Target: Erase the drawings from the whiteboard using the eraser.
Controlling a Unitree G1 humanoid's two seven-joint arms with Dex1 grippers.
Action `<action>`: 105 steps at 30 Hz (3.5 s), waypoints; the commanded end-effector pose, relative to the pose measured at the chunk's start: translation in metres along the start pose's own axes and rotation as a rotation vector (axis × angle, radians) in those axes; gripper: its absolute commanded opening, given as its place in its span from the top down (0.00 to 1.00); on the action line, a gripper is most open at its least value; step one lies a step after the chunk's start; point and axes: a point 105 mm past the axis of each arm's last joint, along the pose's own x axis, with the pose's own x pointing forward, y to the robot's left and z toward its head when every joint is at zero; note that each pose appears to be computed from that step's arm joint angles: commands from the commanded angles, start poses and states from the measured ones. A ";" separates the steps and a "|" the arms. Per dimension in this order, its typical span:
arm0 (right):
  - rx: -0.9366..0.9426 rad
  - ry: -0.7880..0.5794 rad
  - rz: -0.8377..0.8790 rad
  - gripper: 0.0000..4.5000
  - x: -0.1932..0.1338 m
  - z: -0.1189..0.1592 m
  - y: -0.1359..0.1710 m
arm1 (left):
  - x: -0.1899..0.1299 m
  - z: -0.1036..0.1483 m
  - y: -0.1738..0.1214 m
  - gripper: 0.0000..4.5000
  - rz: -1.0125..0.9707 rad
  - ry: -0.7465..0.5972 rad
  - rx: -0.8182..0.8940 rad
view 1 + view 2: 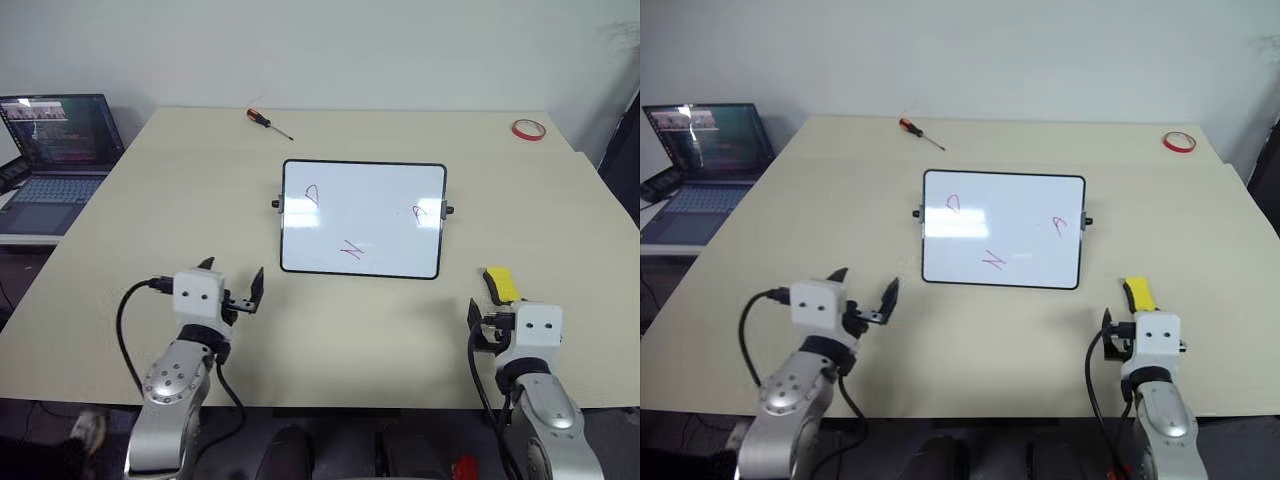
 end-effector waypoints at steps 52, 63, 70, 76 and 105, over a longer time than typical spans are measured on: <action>0.168 0.066 -0.061 0.01 0.034 0.010 -0.027 | 0.039 0.072 -0.152 0.00 -1.257 -0.217 0.015; 0.211 0.082 -0.028 0.01 0.051 0.009 -0.027 | 0.031 0.053 -0.179 0.00 -1.499 -0.139 0.114; 0.210 0.073 0.000 0.01 0.056 0.010 -0.019 | 0.041 0.057 -0.177 0.00 -1.456 -0.171 0.154; 0.208 0.067 0.020 0.01 0.059 0.010 -0.013 | 0.041 0.056 -0.175 0.00 -1.449 -0.170 0.159; 0.159 0.002 0.010 0.74 0.059 0.019 -0.018 | 0.044 0.061 -0.173 0.00 -1.390 -0.208 0.168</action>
